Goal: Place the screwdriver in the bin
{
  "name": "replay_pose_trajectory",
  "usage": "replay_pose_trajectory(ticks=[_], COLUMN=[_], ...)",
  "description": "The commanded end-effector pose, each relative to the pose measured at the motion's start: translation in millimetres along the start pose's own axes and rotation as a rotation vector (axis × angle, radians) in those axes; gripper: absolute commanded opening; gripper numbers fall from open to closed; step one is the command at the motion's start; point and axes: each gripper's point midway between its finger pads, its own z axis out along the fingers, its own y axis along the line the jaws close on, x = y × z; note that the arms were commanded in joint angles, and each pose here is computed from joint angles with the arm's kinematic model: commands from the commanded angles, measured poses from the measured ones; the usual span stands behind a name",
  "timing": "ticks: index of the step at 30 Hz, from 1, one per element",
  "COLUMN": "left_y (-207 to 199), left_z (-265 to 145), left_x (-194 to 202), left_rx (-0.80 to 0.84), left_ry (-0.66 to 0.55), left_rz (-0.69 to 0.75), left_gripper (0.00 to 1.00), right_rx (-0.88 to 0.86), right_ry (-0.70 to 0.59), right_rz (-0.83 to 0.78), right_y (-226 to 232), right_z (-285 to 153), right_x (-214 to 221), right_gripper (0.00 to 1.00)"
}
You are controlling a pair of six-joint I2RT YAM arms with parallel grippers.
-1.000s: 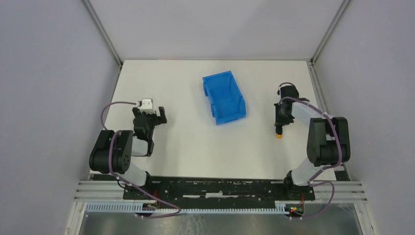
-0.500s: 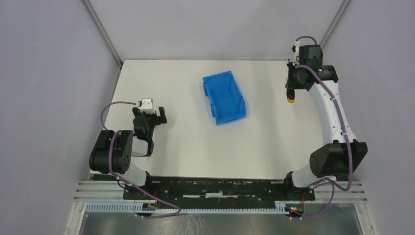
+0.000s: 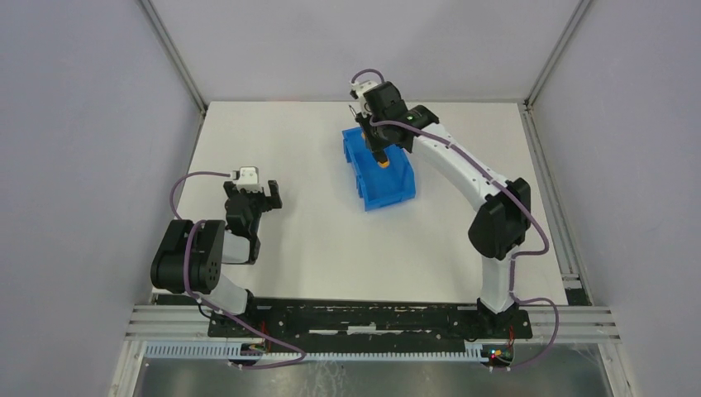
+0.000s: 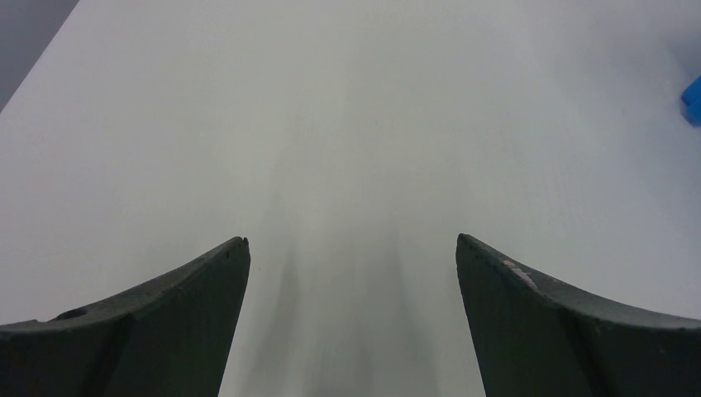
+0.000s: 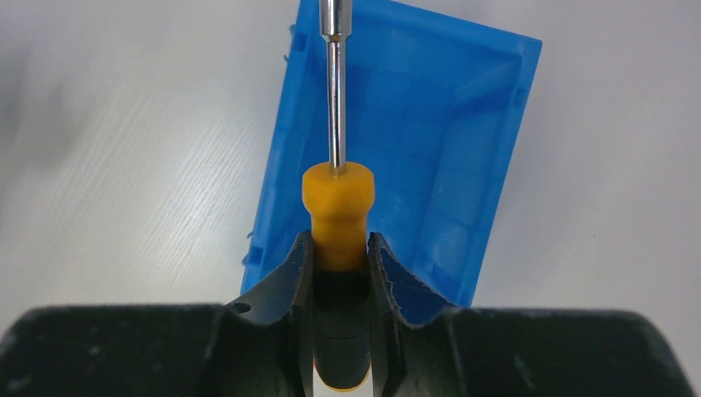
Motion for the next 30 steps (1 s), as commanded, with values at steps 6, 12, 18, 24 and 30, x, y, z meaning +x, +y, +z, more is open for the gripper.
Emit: replay_pose_trajectory(ticks=[6, 12, 18, 24, 30], left_y=[-0.5, -0.7, -0.4, -0.5, -0.7], left_z=[1.0, 1.0, 1.0, 1.0, 1.0], left_x=[-12.6, -12.5, -12.7, -12.7, -12.6], left_rx=[0.001, 0.002, 0.001, 0.001, 0.002], left_ry=[-0.041, -0.041, -0.042, -0.042, -0.041], left_rz=[-0.035, -0.035, -0.035, -0.035, -0.035], left_gripper=[1.0, 1.0, 1.0, 1.0, 1.0], right_rx=[0.122, 0.115, 0.129, 0.145, 0.151], right_ry=[0.081, 0.141, 0.178, 0.099, -0.131], right_rz=[-0.062, -0.081, -0.086, -0.07, -0.043], right_y=[-19.7, -15.5, -15.8, -16.3, -20.0], right_z=[74.1, 119.9, 137.7, 105.1, 11.6], right_x=[56.9, 105.7, 123.9, 88.5, 10.0], right_gripper=[0.0, 0.0, 0.27, 0.48, 0.75])
